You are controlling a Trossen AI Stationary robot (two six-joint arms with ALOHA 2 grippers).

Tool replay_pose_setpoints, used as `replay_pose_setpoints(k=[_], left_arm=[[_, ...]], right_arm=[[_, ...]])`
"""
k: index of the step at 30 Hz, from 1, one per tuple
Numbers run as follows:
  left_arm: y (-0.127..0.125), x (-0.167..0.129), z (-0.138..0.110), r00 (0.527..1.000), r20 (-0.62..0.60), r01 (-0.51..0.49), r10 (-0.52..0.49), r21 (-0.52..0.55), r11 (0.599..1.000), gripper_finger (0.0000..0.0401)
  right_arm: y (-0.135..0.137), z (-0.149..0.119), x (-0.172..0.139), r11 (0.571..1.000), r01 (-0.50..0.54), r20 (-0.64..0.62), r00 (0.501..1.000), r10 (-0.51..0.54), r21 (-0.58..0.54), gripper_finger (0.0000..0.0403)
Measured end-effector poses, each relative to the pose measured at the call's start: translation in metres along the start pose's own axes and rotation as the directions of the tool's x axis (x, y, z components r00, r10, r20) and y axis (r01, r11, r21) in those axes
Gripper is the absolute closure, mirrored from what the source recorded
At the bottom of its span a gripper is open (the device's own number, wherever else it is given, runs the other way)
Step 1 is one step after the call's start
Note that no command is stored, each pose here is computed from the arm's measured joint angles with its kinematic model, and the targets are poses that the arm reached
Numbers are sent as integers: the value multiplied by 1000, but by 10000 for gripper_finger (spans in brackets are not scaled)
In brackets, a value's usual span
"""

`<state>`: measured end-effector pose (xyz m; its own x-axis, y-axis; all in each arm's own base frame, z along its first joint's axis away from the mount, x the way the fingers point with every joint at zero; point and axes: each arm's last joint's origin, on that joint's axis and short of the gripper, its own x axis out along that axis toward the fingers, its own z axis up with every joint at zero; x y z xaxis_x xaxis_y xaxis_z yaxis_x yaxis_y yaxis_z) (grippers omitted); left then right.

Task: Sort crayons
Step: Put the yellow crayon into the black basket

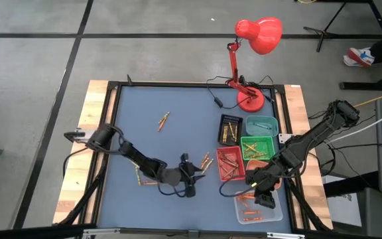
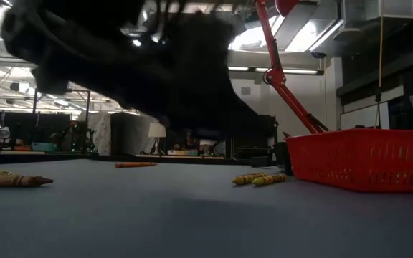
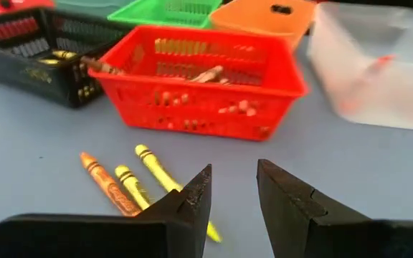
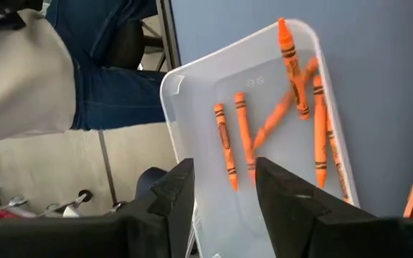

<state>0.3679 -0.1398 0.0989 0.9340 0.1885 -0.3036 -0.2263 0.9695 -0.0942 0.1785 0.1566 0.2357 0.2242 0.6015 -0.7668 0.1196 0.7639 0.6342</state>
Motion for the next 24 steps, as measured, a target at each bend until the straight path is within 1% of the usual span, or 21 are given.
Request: replay_pose_setpoints(k=[3, 6, 8, 11, 16, 24], left_arm=[[2, 13, -6, 999, -5, -35, 35, 3, 999, 303], [5, 20, -13, 995, -42, -85, 87, 32, 996, 303], [8, 21, -16, 989, -74, -126, 130, 63, 990, 303], [10, 20, -19, 979, -99, -172, 178, 68, 983, 303], [8, 17, -23, 973, -131, -185, 188, 40, 982, 303], [3, 11, -28, 965, -136, -217, 224, 70, 974, 303]], right_arm=[[0, 1, 0, 1000, 13, 21, 1000, -13, -1, 255], [0, 1, 0, 1000, 19, 31, 999, -18, -1, 255], [-1, 1, 0, 1000, 21, 30, 999, -21, 0, 255], [-1, 1, 0, 1000, 21, 31, 999, -21, -1, 255], [-1, 1, 0, 1000, 29, 44, 999, -29, -2, 255], [-1, 2, 0, 999, 50, 74, 996, -50, -1, 255]])
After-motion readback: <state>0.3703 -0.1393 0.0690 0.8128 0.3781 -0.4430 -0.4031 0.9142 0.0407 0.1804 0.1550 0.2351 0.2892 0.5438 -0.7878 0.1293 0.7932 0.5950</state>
